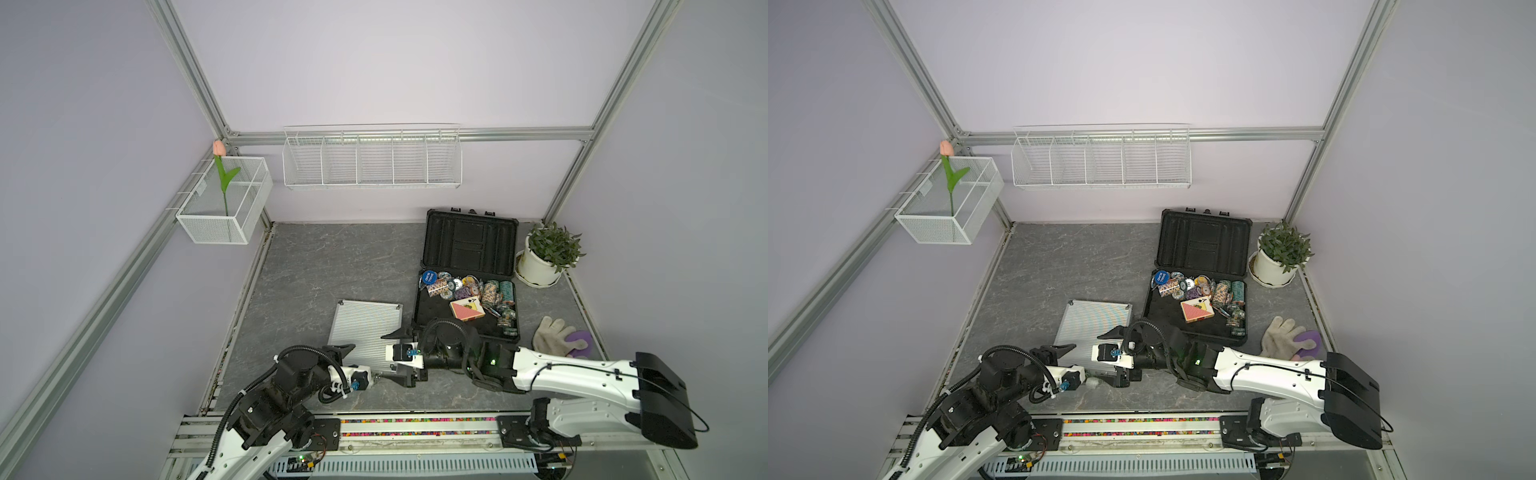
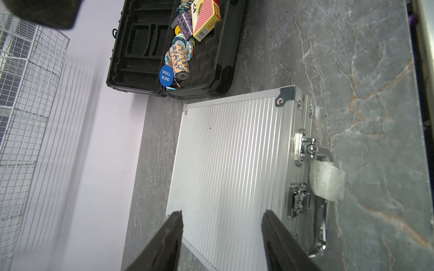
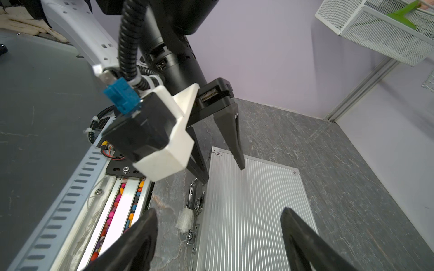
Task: Open the poker set cases
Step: Place the poker set case at the center of the board.
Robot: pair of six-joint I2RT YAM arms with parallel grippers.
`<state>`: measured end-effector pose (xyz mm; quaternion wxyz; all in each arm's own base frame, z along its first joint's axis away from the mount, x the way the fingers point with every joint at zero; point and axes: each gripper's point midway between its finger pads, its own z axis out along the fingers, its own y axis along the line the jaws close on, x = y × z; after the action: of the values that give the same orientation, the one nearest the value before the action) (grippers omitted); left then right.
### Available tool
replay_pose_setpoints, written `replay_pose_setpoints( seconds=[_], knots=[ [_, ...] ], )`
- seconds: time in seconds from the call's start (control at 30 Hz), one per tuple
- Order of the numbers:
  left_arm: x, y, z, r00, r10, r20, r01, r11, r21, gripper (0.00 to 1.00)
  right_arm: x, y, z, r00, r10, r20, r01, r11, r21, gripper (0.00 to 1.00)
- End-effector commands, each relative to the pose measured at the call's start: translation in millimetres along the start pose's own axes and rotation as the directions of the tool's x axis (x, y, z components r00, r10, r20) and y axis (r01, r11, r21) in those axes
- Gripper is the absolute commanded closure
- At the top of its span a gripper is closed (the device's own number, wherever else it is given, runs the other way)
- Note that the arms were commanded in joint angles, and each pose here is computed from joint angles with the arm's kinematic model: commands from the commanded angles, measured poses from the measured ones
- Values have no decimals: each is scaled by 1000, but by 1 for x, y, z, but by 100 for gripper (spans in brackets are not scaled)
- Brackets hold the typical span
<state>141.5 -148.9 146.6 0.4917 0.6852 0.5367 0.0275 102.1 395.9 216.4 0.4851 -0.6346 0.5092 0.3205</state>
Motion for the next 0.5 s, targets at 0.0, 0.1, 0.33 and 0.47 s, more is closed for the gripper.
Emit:
replay_pose_setpoints(
  seconds=[0.0, 0.1, 0.33, 0.47],
  knots=[
    [-4, 18, -10, 999, -43, -7, 42, 997, -65, 43, 18, 20, 13, 996, -58, -73, 53, 997, -60, 17],
    [6, 42, -10, 993, -104, -49, 92, 976, -197, 41, 32, 32, 29, 991, -92, -98, 83, 992, -95, 17],
    [21, 108, -30, 916, -400, -9, 338, 786, -518, 31, 55, 40, 67, 990, -81, -114, 71, 993, -93, 17],
    [29, 135, -45, 829, -559, 24, 460, 657, -597, 31, 70, 46, 81, 992, -42, -115, 33, 996, -77, 18]
  ],
)
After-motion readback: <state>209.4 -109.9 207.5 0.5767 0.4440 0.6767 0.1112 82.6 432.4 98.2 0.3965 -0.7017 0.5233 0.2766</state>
